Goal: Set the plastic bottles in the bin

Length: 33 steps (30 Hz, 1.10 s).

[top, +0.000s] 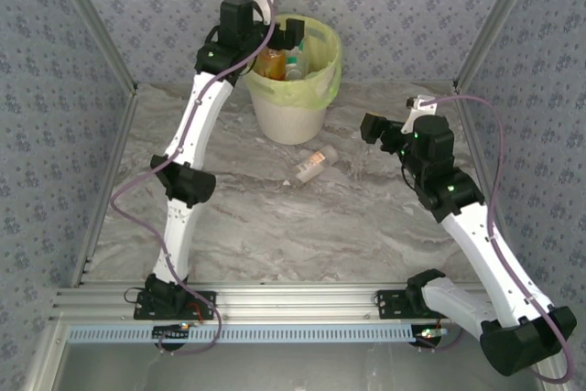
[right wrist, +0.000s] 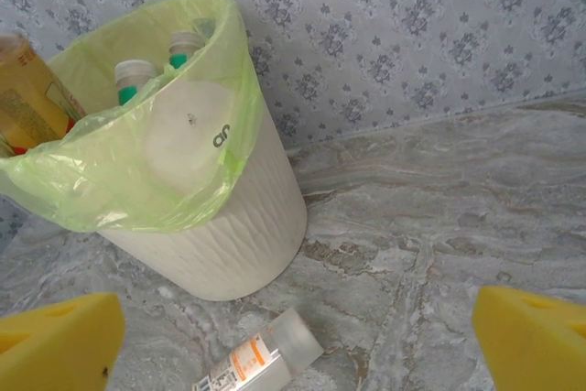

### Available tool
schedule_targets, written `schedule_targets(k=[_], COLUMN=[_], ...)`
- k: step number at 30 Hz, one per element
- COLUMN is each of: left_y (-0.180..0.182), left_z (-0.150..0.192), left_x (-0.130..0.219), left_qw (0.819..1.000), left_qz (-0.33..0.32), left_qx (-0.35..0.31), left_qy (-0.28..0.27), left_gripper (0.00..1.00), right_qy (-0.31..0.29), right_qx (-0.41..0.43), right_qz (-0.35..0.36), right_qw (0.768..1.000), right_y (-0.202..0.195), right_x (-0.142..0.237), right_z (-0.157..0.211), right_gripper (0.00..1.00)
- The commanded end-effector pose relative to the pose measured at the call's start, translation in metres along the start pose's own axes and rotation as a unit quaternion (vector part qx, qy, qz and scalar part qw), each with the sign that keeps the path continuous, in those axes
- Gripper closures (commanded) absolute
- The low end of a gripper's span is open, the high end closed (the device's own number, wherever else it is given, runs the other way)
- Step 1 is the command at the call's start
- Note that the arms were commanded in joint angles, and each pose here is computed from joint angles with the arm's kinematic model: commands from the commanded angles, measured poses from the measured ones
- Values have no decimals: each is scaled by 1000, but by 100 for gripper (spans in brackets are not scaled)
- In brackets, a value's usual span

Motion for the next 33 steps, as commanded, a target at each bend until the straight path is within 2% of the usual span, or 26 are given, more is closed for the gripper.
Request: schedule_targets(k=[1, 5, 7, 12, 17, 20, 23, 26, 30, 33], left_y=[-5, -30, -35, -15, 4, -17, -34, -53, -83, -99], left_z=[-33, -45, -51, -79, -73, -50, -30, -19, -3, 10], left_x=[-8, -11, -6, 31, 76, 93, 108, 120, 124, 125], left_qw=[994, 983, 983, 986, 995, 998, 995, 991, 984, 983], left_qz=[23, 86, 84, 38, -24, 27, 46, 58, 86, 99], left_qx=[37, 75, 66, 72, 81, 51, 30, 1, -39, -58], left_qy=[-101, -141, -147, -144, -54, 25, 86, 120, 150, 143], left_gripper=[1, 0, 1, 1, 1, 1, 1, 1, 1, 1], right_qy=[15, 20, 22, 36, 66, 71, 76, 87, 114, 129], right_qx=[-21, -22, -21, -9, -3, -3, -6, -34, -67, -119], right_qz=[0, 3, 2, -19, -55, -62, -60, -12, 14, 43], right_qw=[1000, 1000, 1000, 999, 996, 996, 995, 996, 991, 984], right_y=[-3, -4, -3, 4, 16, 19, 19, 6, -4, -13], right_x=[-6, -11, -12, -16, -28, -34, -38, -45, -56, -65], right_z=[9, 12, 12, 16, 27, 28, 29, 34, 52, 68], right_gripper=[0, 0, 1, 0, 2, 2, 2, 1, 0, 0])
Point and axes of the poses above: each hand's point on the last joint's axis, 136 mm out from that joint toward the fingers, its own x axis back along the fingers, its own y axis along the line the jaws close on, z = x × y, the point moved 3 cm from there along x, back along the fingers, and after that the axes turned 6 degrees about -x, right-handed, at the moved point
